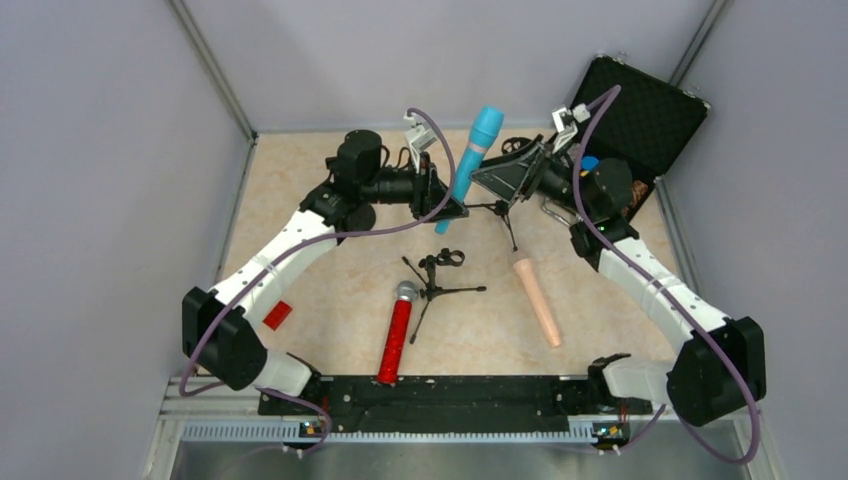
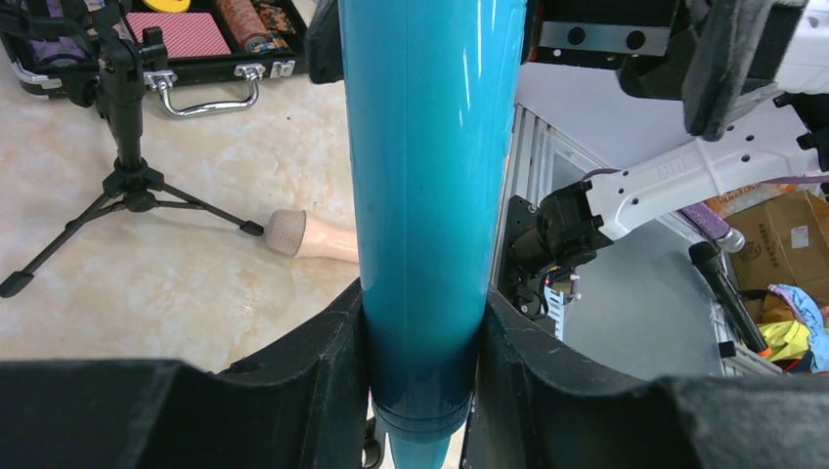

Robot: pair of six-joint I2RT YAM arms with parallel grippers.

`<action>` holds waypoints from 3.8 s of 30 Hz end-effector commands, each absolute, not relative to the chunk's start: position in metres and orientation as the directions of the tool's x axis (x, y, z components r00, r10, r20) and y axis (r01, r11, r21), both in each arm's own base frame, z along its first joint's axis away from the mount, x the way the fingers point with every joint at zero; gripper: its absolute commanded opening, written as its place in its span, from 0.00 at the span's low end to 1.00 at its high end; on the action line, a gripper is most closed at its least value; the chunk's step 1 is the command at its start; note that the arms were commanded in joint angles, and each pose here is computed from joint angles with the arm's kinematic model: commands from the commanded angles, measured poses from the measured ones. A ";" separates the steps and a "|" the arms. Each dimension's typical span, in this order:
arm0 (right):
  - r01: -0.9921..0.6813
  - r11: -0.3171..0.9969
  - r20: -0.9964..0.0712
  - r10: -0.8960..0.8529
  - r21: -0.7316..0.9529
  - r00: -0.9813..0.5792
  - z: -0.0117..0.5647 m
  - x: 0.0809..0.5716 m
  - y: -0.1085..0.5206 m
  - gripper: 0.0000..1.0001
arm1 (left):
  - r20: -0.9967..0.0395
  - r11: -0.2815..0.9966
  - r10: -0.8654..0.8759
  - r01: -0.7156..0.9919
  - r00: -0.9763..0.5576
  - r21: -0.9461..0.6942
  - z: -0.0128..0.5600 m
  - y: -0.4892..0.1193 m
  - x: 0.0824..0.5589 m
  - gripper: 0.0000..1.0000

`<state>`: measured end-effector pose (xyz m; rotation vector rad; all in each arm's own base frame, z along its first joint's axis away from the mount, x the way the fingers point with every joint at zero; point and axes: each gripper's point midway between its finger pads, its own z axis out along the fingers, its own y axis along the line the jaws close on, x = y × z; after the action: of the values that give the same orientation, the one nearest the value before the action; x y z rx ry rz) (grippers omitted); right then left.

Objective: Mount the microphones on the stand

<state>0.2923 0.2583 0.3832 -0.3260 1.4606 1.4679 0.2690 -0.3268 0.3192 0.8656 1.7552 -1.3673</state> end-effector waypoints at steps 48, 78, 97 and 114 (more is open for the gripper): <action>-0.771 0.389 -0.837 0.440 0.505 -0.326 0.375 0.301 0.247 0.00 | -0.884 0.251 -0.064 0.850 -0.463 -0.463 0.348 -0.306 0.294 0.98; -0.716 0.554 -0.898 0.358 0.424 -0.255 0.343 0.288 0.220 0.00 | -0.991 0.445 0.137 0.893 0.002 0.063 0.335 -0.255 0.314 0.97; -0.736 0.557 -0.911 0.356 0.384 -0.206 0.346 0.291 0.220 0.00 | -0.981 0.157 0.189 0.985 0.048 0.078 0.306 -0.284 0.304 0.91; -0.871 0.411 -0.912 0.398 0.270 -0.095 0.375 0.270 0.235 0.00 | -0.968 -0.018 0.215 0.991 0.132 0.131 0.269 -0.283 0.257 0.83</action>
<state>0.2816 0.2329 0.3422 -0.4396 1.4081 1.1167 0.2696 -0.2834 0.2577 1.3721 1.3385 -1.0366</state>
